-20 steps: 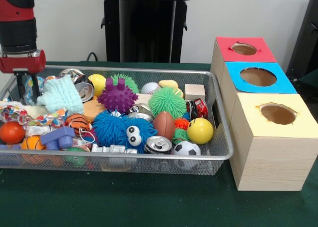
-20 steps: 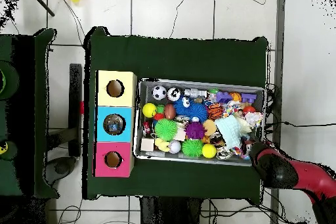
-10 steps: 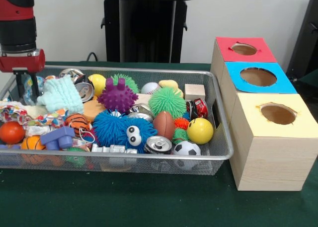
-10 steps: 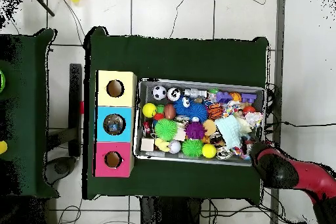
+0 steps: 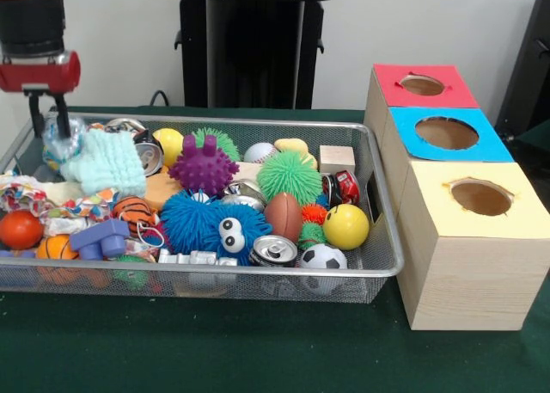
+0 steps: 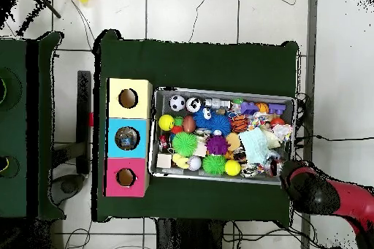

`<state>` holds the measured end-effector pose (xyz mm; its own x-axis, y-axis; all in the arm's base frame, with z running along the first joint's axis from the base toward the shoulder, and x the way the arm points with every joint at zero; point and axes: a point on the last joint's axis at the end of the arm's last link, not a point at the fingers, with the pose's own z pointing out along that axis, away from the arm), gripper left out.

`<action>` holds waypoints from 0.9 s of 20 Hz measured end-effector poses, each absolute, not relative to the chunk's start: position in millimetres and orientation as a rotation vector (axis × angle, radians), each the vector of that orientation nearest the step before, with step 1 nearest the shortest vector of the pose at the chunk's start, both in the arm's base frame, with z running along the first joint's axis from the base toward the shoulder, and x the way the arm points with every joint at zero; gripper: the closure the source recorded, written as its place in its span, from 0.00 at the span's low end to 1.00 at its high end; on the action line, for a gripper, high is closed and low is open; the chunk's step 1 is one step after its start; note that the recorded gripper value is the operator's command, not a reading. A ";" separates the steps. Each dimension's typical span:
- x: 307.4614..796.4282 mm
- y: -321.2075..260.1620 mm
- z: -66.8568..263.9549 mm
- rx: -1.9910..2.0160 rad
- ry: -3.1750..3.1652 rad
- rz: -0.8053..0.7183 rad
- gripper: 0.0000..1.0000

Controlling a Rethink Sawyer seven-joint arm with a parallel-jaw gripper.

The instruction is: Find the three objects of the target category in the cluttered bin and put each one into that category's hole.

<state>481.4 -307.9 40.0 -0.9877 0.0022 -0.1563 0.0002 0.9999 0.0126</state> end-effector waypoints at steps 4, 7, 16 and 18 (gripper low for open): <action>505.2 -278.5 85.3 -0.017 3.058 0.011 1.00; 522.9 -257.1 110.3 -0.034 3.057 0.004 1.00; 562.0 -220.7 180.0 0.035 3.025 0.023 1.00; 572.0 -211.0 202.0 0.056 3.014 0.023 1.00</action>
<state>572.0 -211.0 202.0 -0.9913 0.0377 -0.1260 0.0358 0.9992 0.0177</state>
